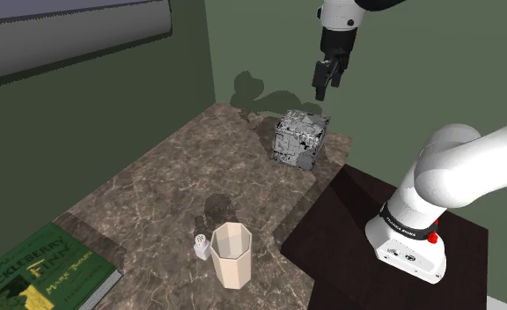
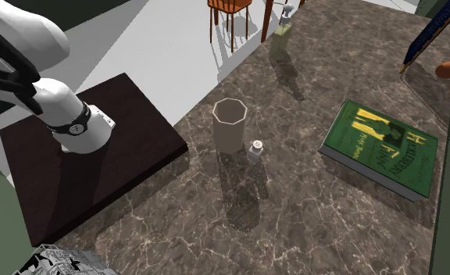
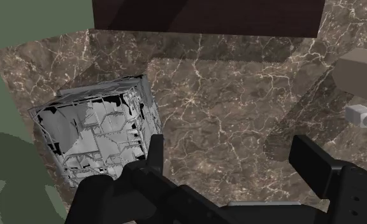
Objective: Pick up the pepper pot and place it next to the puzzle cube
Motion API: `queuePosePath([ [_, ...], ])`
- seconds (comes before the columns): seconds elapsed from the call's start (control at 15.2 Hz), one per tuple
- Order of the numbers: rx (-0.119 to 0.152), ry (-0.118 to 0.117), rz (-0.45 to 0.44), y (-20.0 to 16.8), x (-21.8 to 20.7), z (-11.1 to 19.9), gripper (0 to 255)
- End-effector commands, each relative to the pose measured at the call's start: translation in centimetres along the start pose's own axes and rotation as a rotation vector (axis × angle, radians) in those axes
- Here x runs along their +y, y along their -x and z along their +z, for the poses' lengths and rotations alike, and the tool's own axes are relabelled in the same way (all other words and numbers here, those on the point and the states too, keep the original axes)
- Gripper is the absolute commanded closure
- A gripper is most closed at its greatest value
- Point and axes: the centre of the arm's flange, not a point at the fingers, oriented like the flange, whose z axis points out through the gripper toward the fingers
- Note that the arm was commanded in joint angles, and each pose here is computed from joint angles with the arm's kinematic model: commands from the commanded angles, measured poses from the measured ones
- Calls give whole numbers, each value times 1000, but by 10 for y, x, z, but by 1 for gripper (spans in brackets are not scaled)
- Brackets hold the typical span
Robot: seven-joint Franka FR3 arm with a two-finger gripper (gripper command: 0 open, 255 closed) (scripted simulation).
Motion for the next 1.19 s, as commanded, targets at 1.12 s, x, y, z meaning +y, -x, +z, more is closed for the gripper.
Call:
queuePosePath([
  [1.12,-67,-14,-10,-78,-171,126,0],
])
